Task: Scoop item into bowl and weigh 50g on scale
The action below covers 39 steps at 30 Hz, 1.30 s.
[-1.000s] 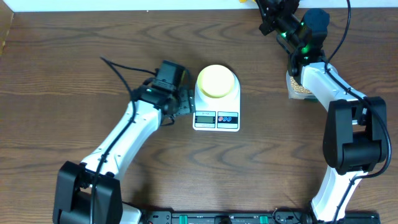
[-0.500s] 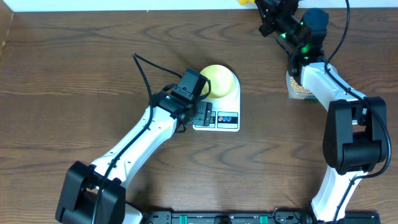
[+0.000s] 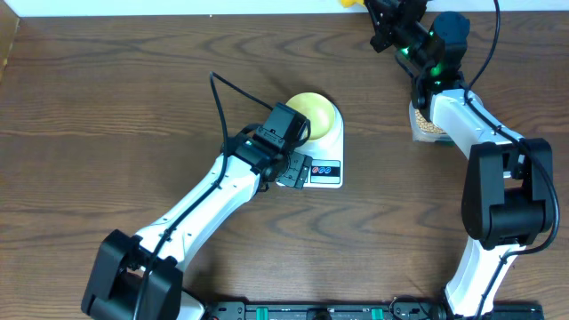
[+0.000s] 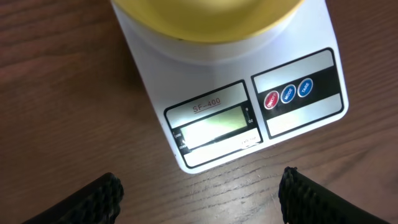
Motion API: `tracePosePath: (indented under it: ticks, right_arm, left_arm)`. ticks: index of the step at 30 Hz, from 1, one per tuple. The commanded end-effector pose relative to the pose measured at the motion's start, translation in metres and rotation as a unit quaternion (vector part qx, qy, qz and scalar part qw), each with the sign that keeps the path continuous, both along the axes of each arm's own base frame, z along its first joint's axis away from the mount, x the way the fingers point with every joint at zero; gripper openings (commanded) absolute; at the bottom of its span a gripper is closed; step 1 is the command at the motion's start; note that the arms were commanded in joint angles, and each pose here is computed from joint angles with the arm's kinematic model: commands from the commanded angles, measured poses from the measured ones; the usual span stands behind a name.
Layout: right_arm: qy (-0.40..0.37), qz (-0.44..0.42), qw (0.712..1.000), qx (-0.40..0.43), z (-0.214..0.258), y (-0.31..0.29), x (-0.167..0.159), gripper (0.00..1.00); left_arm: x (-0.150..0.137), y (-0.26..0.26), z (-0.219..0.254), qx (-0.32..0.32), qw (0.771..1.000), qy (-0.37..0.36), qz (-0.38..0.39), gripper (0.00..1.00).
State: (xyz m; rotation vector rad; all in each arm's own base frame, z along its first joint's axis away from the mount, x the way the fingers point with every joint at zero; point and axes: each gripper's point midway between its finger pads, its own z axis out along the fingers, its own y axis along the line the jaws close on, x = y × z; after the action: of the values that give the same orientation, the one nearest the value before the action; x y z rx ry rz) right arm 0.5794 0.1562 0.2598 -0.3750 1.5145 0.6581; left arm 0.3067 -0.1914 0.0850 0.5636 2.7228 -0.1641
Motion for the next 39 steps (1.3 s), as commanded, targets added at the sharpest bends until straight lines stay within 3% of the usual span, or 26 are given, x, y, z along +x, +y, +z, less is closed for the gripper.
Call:
tracePosePath:
  ticks: [1, 39]
  right_arm:
    - [-0.013, -0.008, 1.0, -0.006, 0.006, -0.003, 0.003, 0.01]
    - [0.01, -0.005, 1.0, -0.009, -0.004, -0.003, 0.003, 0.01]
  left_arm:
    - [0.004, -0.006, -0.01, 0.022, 1.0, -0.005, -0.016, 0.83]
    - [0.03, -0.028, -0.033, 0.073, 0.994, -0.078, -0.013, 0.82]
